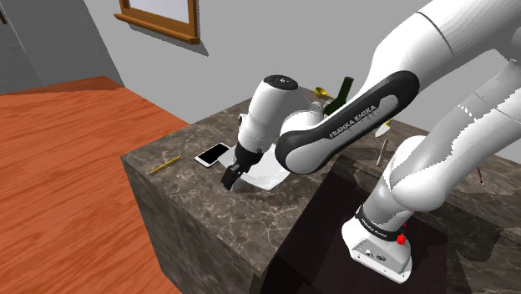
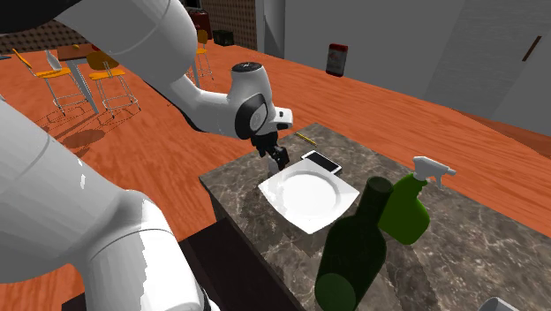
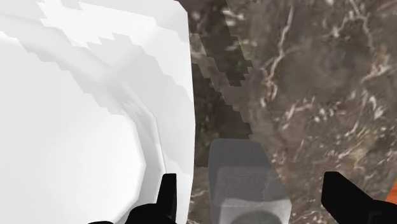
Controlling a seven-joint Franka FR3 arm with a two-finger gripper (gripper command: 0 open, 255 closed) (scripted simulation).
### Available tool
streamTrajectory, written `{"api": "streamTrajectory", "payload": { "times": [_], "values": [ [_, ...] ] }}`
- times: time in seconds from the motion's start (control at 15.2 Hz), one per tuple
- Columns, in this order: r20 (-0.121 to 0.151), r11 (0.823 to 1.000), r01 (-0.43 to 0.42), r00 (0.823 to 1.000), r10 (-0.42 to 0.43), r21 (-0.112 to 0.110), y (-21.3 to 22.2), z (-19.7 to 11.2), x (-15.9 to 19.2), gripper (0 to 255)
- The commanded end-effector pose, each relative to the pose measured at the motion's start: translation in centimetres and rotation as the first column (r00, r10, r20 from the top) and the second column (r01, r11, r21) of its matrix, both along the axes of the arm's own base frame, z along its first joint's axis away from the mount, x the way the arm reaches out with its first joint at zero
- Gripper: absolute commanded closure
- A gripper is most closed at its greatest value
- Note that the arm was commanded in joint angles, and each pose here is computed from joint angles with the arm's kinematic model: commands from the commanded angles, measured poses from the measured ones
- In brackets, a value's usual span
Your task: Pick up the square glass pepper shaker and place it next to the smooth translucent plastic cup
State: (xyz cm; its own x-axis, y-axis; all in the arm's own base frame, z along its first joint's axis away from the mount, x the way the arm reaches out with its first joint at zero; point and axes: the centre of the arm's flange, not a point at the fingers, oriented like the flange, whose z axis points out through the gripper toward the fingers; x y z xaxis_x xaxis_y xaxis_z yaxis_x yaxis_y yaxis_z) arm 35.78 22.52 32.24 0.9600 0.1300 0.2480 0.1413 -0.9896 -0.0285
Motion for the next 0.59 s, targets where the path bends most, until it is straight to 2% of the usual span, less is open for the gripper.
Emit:
{"api": "streamTrajectory", "payload": {
  "times": [0.0, 0.07, 0.53],
  "values": [
    [0.000, 1.000, 0.000, 1.000, 0.000, 0.000, 0.00, -0.01, 0.00, 0],
    [0.000, 1.000, 0.000, 1.000, 0.000, 0.000, 0.00, -0.01, 0.00, 255],
    [0.000, 1.000, 0.000, 1.000, 0.000, 0.000, 0.00, 0.00, -0.01, 255]
  ]
}}
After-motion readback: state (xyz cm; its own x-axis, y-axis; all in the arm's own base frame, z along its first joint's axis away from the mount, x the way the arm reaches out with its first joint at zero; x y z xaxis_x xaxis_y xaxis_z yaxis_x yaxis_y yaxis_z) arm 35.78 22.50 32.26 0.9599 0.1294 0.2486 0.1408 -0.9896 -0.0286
